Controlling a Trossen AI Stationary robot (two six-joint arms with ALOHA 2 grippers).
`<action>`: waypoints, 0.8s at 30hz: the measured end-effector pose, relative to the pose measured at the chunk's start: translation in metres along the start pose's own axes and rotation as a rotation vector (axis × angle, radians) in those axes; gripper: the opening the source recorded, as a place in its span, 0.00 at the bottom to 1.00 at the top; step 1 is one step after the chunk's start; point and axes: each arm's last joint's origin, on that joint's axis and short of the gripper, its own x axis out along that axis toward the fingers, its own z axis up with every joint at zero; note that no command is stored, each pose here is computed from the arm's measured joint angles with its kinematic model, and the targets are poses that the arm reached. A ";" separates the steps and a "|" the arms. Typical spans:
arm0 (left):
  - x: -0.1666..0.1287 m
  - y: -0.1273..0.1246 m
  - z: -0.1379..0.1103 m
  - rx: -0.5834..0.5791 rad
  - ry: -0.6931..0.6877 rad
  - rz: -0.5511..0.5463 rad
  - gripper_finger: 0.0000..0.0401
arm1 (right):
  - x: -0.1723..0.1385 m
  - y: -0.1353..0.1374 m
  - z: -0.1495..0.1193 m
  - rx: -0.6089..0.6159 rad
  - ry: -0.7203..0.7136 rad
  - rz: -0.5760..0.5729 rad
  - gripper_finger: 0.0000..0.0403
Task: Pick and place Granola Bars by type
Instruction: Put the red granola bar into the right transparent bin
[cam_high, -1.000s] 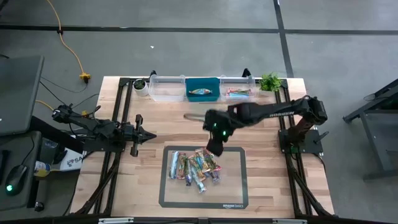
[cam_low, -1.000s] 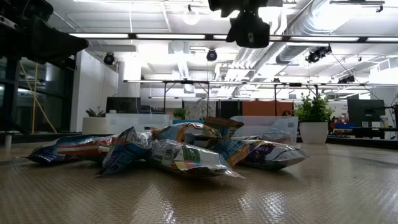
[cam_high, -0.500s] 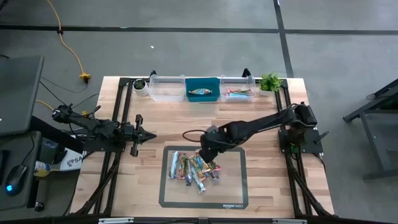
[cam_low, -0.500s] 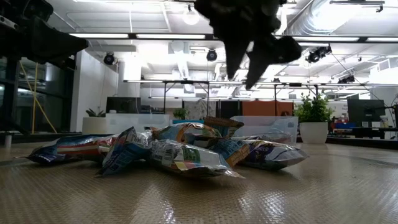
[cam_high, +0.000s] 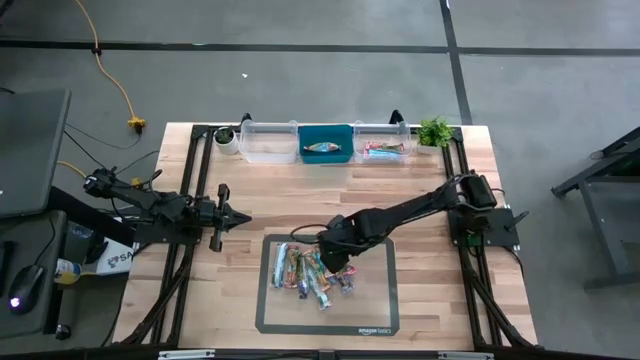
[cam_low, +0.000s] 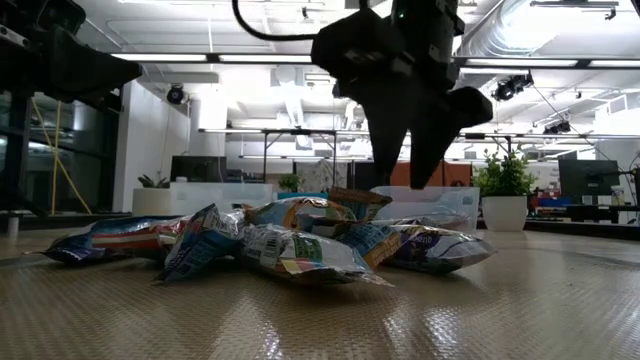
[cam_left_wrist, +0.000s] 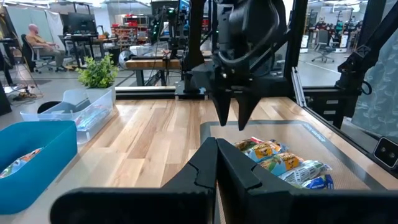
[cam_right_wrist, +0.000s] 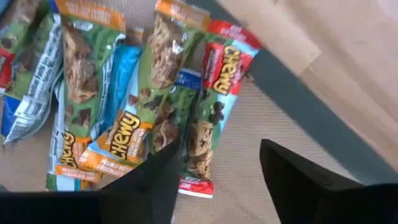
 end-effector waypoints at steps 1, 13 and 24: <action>0.000 0.000 0.000 0.000 0.000 0.000 0.00 | 0.003 0.001 0.000 -0.001 0.002 0.003 0.53; 0.000 0.000 0.000 0.000 0.000 0.000 0.00 | 0.034 0.005 0.001 0.006 0.038 -0.022 0.62; 0.000 0.000 0.000 0.000 0.000 0.000 0.00 | 0.050 0.006 0.002 0.035 0.043 -0.046 0.62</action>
